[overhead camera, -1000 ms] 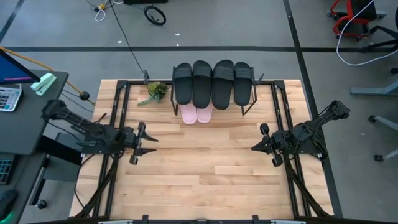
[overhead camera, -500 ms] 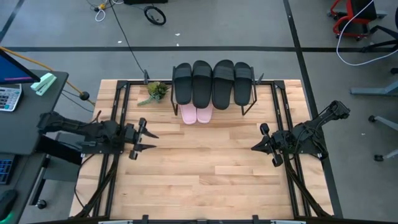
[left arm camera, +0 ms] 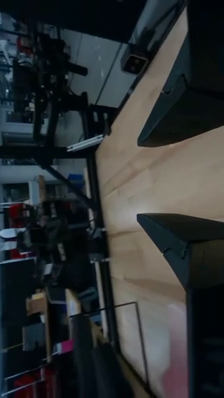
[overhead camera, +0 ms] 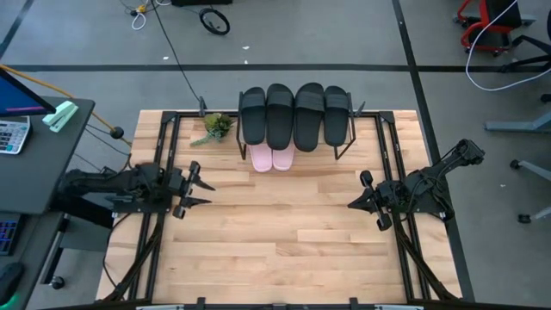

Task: Pick and place slides into the shelf
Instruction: Return to Home Position

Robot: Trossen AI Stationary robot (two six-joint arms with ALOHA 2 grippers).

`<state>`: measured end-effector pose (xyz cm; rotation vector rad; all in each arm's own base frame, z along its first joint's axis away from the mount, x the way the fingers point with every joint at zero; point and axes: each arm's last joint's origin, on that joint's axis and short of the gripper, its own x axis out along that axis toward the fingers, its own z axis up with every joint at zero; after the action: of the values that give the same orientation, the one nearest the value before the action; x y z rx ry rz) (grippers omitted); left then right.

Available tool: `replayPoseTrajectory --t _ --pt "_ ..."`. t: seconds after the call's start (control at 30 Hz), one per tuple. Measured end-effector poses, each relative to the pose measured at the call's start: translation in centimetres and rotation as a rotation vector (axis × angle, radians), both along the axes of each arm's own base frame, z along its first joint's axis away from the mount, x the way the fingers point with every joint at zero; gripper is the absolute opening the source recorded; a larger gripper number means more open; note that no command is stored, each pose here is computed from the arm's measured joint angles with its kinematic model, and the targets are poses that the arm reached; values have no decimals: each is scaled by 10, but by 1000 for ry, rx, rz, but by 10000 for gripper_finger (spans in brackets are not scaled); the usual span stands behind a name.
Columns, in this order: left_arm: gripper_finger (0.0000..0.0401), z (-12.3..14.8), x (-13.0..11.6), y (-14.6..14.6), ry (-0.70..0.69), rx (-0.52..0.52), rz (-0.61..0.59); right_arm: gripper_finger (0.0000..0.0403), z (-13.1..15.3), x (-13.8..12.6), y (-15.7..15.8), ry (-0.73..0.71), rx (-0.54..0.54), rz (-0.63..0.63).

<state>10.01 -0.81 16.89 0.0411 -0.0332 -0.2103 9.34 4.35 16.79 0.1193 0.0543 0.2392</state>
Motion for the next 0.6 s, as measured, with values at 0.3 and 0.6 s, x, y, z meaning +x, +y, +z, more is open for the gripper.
replayPoseTrajectory --t 0.3,0.6 --pt "184 2 -4 0 -34 40 3 14 0 0 0 0 0 0" --pt "186 4 -3 0 -59 23 1 14 0 0 0 0 0 0"
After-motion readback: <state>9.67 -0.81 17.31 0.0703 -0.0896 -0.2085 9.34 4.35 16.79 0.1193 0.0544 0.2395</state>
